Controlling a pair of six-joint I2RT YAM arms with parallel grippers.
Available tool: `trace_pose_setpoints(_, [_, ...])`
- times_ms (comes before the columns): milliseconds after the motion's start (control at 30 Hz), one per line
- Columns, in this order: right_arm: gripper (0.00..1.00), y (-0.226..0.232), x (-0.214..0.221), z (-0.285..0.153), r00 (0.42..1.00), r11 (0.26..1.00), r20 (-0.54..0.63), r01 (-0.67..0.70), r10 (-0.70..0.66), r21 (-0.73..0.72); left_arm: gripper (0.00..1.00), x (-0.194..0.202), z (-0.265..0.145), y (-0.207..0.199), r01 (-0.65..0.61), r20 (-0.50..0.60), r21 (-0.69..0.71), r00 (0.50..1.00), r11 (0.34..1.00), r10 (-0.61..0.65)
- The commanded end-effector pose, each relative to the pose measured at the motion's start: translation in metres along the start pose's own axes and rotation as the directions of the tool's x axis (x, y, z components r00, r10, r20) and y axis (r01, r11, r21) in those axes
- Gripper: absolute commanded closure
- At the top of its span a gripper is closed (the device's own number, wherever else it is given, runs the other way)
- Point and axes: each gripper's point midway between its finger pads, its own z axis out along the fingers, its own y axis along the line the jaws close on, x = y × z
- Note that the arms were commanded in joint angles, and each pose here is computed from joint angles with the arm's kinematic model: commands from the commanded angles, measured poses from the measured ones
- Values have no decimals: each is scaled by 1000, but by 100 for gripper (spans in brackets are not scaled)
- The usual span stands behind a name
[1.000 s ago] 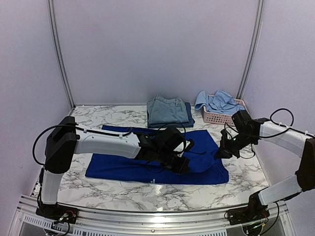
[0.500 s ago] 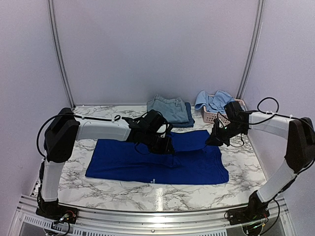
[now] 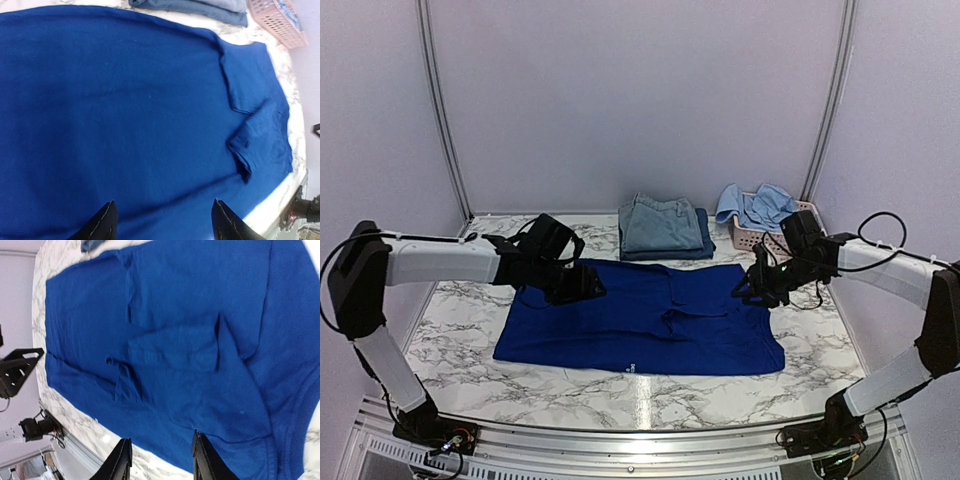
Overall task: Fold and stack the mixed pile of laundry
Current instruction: Smooth out the 1/3-folded T-shirt at the center of the board.
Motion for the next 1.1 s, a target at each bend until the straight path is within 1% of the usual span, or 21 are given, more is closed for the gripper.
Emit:
trace_pose_setpoints(0, [63, -1, 52, 18, 993, 1000, -120, 12, -12, 3, 34, 27, -32, 15, -4, -26, 0, 1000, 1000, 4])
trace_pose_setpoints(100, [64, -14, 65, 30, 991, 1000, -136, -2, 6, 26, 34, 54, -46, 40, 19, -68, -55, 997, 998, -23])
trace_pose_setpoints(233, [64, -37, 79, 44, 985, 996, -171, -22, 35, 82, 37, 85, -56, 76, 104, -95, -133, 989, 986, -117])
trace_pose_setpoints(333, [65, -56, 90, 51, 979, 990, -197, -27, 54, 135, 39, 104, -62, 106, 177, -99, -215, 974, 960, -202])
trace_pose_setpoints(433, [66, -73, 105, 56, 968, 982, -238, -41, 85, 185, 44, 129, -66, 134, 252, -117, -302, 947, 919, -298])
trace_pose_setpoints(567, [67, -84, 119, 50, 958, 971, -264, -48, 111, 235, 50, 162, -75, 149, 312, -152, -346, 912, 885, -381])
trace_pose_setpoints(700, [67, -84, 136, 40, 947, 966, -292, -60, 134, 250, 52, 192, -93, 160, 340, -179, -383, 885, 859, -430])
trace_pose_setpoints(767, [67, -80, 146, 34, 942, 969, -305, -69, 141, 237, 53, 203, -101, 160, 349, -190, -379, 877, 857, -441])
trace_pose_setpoints(867, [67, -68, 156, 26, 934, 977, -325, -87, 149, 196, 53, 209, -111, 155, 367, -190, -351, 873, 862, -449])
trace_pose_setpoints(933, [67, -55, 154, 21, 938, 984, -322, -86, 132, 153, 52, 202, -117, 150, 361, -170, -329, 886, 873, -431])
trace_pose_setpoints(1067, [68, -32, 120, 10, 971, 992, -236, -10, 39, 122, 50, 160, -125, 125, 290, -102, -232, 942, 928, -320])
